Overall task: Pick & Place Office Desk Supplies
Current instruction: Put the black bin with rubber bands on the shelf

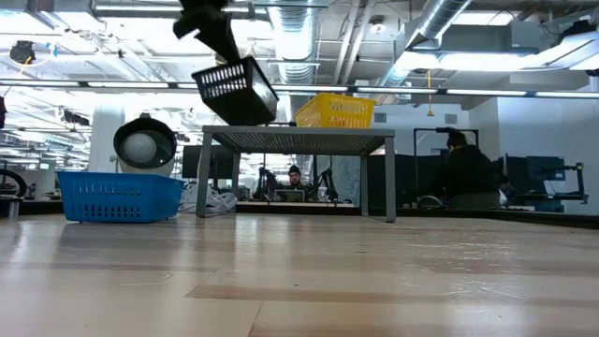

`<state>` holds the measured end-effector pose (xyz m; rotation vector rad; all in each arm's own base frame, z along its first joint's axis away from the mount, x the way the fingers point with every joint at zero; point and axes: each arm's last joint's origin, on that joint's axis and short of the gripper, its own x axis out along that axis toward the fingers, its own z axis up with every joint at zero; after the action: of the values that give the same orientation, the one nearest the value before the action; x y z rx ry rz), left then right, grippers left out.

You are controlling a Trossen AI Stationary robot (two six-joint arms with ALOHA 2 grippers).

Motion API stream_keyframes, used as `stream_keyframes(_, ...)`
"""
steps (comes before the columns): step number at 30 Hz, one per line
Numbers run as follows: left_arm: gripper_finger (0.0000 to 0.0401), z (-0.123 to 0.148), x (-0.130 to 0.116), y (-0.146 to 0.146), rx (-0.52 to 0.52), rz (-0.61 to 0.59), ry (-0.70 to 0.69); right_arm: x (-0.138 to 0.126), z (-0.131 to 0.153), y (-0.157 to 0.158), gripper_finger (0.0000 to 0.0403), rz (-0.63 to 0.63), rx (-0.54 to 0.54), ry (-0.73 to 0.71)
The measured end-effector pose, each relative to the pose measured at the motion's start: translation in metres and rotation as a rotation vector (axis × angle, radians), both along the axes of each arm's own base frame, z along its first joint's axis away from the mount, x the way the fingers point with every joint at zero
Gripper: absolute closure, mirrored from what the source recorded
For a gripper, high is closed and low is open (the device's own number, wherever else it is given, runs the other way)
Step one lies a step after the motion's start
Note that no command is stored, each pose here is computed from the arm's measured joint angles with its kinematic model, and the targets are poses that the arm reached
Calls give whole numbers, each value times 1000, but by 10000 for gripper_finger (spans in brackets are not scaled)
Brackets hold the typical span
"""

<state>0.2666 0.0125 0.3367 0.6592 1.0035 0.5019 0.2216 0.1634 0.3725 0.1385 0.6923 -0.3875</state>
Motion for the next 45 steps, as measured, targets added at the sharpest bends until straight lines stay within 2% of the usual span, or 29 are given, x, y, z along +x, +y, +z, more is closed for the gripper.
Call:
stream_keyframes(8, 401, -14, 17, 25, -4, 36, 49, 1, 0, 1, 300, 8, 11, -2)
stream_keyframes(19, 401, -25, 33, 43, -19, 15, 53, 1, 1, 2, 300, 31, 1, 3)
stream_keyframes(29, 401, -28, 42, 48, -28, -6, 27, 2, 1, 2, 300, 42, -2, 6)
stream_keyframes(45, 397, -30, 41, 49, -43, 1, 28, 3, 1, 3, 300, 50, 1, -5)
